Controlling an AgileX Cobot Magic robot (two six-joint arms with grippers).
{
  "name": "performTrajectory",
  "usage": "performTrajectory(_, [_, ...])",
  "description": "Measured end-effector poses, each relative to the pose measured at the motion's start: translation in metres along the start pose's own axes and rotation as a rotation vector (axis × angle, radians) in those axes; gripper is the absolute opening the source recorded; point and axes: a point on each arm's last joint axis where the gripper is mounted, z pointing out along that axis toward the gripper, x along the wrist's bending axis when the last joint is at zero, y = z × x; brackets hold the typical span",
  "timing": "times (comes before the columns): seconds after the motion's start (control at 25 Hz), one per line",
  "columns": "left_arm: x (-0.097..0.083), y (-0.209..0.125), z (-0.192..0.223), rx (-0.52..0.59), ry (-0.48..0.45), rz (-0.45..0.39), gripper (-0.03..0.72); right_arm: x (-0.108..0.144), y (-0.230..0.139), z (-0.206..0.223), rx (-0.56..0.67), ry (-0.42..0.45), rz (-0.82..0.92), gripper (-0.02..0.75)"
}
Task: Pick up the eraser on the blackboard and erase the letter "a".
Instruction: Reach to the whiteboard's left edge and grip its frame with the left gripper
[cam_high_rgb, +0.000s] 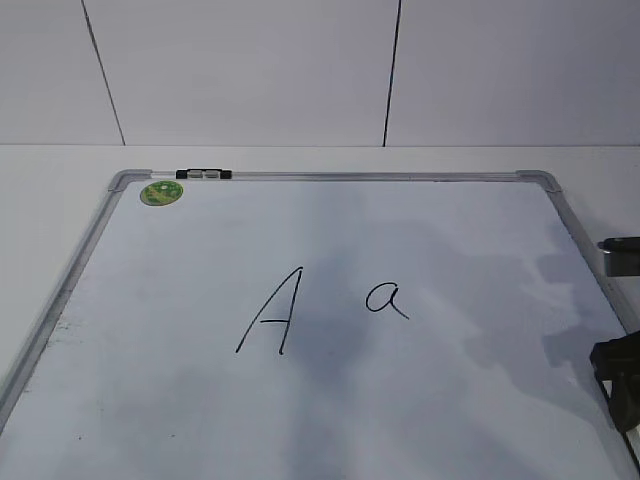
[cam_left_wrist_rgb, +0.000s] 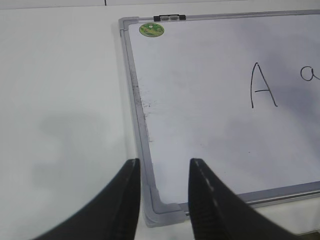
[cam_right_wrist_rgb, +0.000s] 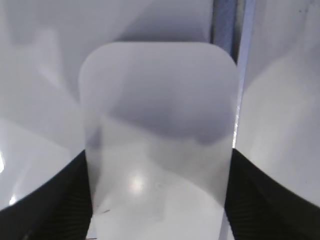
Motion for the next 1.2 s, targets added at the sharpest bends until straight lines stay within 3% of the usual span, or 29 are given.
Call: performTrajectory(1.2, [0.000,0.000,0.000,0.000,0.000,0.000,0.245,0.003,0.014,-0.016,-0.032,0.033,0.026,0.565])
